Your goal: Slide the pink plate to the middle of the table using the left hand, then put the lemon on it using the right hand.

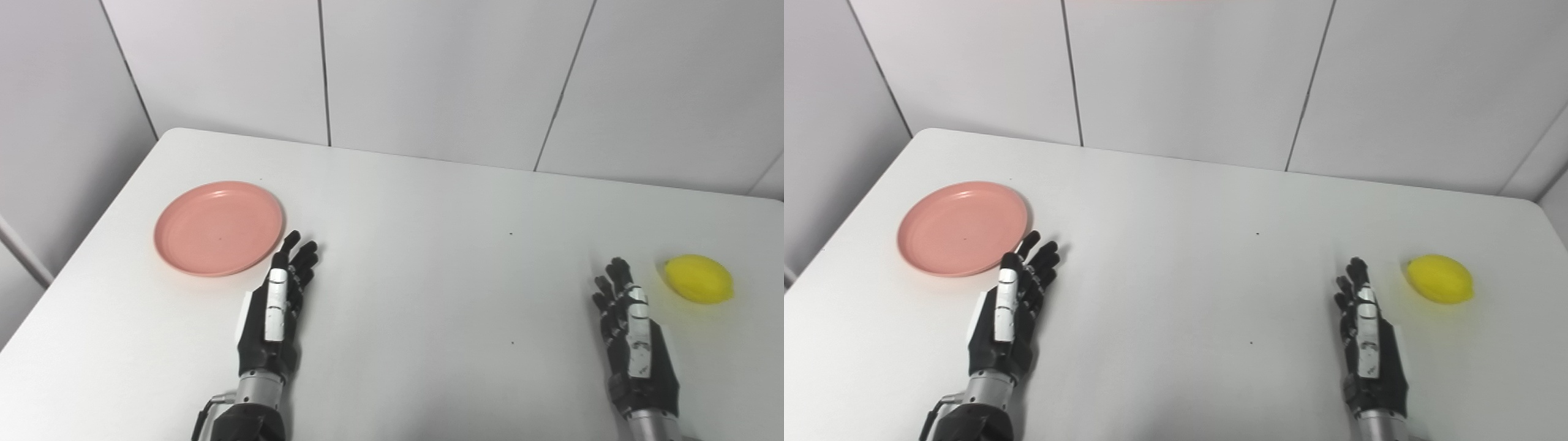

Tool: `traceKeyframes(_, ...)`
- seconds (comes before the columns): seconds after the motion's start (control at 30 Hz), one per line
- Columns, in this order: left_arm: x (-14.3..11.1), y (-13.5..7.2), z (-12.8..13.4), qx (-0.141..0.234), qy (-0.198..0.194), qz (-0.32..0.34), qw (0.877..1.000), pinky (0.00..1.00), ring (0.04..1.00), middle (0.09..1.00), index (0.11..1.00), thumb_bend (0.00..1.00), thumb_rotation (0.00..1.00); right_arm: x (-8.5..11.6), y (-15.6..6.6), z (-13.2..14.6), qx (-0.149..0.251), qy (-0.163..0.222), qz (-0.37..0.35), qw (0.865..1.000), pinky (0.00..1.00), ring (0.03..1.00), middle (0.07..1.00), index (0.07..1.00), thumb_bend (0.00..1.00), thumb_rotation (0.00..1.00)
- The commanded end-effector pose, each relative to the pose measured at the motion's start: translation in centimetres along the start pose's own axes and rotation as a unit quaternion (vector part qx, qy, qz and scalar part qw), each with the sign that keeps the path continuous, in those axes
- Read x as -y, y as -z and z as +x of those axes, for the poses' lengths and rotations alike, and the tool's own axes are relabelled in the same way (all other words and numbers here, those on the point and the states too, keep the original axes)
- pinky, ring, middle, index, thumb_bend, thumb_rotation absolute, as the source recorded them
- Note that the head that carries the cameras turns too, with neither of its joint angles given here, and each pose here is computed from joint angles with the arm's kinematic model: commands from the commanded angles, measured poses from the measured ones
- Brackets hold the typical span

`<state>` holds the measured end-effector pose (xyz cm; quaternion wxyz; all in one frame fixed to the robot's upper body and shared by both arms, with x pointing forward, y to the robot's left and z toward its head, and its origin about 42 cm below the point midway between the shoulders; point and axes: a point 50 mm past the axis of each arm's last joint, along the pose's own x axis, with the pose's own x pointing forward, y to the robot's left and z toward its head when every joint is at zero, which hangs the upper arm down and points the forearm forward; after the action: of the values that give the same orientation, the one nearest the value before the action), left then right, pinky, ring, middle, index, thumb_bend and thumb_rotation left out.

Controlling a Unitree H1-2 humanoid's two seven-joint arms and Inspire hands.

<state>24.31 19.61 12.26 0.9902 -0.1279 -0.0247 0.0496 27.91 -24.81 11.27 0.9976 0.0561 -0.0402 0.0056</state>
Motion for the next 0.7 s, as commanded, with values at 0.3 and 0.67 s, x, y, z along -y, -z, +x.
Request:
traceKeyframes(0.3,0.9,2.1,-1.3,-0.017,-0.011,-0.013,1.0,0.99,0.926,0.895,0.915,0.57,0.96,1.7,1.7,-0.9,-0.008,0.002,0.0,1.0,1.0,1.0,1.0,0.982,0.7,1.0)
traceKeyframes(0.67,0.7,2.9,-1.1,-0.016,-0.012,-0.01,1.0,0.98,0.924,0.895,0.909,0.56,0.96,1.7,2.4,-0.7,-0.013,0.005,0.0,1.0,1.0,0.997,0.999,0.98,0.68,1.0)
